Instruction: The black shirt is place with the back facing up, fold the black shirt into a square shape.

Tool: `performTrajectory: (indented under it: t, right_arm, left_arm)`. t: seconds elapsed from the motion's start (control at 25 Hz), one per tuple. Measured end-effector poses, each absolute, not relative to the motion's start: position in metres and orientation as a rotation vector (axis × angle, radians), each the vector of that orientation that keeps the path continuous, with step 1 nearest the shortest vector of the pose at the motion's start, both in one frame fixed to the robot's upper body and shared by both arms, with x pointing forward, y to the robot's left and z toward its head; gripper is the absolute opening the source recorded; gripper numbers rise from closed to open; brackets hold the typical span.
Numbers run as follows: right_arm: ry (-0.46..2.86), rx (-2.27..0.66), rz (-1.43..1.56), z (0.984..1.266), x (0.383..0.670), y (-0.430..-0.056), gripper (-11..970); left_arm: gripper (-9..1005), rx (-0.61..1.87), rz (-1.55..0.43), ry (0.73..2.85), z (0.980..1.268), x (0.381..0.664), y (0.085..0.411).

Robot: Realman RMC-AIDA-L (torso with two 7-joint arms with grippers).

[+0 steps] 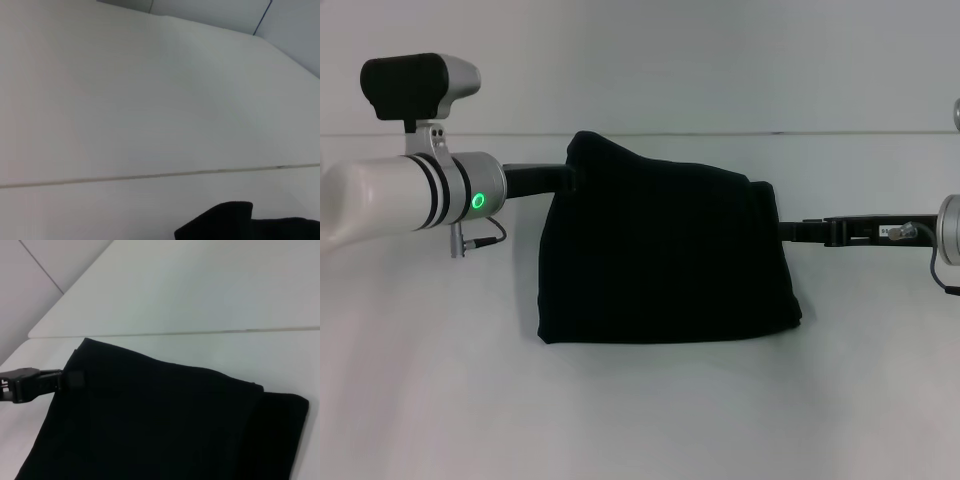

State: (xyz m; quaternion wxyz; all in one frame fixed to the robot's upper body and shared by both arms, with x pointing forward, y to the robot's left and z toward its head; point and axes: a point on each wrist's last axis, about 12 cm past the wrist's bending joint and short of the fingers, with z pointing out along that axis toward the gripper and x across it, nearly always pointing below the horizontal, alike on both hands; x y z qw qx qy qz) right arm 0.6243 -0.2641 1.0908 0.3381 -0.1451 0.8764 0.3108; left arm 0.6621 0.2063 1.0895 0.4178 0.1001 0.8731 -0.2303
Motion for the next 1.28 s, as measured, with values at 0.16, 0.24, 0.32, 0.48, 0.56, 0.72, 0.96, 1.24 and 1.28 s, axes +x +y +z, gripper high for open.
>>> performTrajectory:
  t: [0.16,0.24,0.32,0.48,0.56,0.72,0.96,1.24,1.28]
  right_arm:
    - [2.284,-0.38,0.811,1.091,0.624,-0.263,554]
    - [2.284,-0.384,0.813,1.091,0.624,-0.263,556]
    - [2.282,-0.393,0.815,1.091,0.624,-0.262,558]
    - [2.274,-0.398,0.812,1.092,0.625,-0.262,562]
    - [2.26,-0.397,0.802,1.096,0.627,-0.263,564]
    - [2.199,-0.368,0.79,1.108,0.632,-0.271,569]
    - [2.093,-0.388,0.79,1.118,0.635,-0.277,614]
    - [1.917,-0.634,0.679,1.125,0.638,-0.263,888]
    - [1.917,-0.634,0.679,1.125,0.638,-0.263,880]
  left_arm:
    - [107,0.248,-0.544,2.185,1.091,0.665,0.208]
    - [117,0.25,-0.524,2.18,1.091,0.665,0.21]
    - [127,0.257,-0.512,2.178,1.09,0.665,0.211]
    - [146,0.24,-0.507,2.177,1.09,0.665,0.22]
    - [156,0.24,-0.517,2.171,1.092,0.664,0.224]
    - [394,0.261,-0.561,2.128,1.102,0.656,0.237]
    - [630,0.357,-0.675,2.054,1.127,0.637,0.249]
    - [766,0.582,-0.67,1.997,1.132,0.629,0.243]
    - [785,0.624,-0.649,1.983,1.133,0.63,0.242]
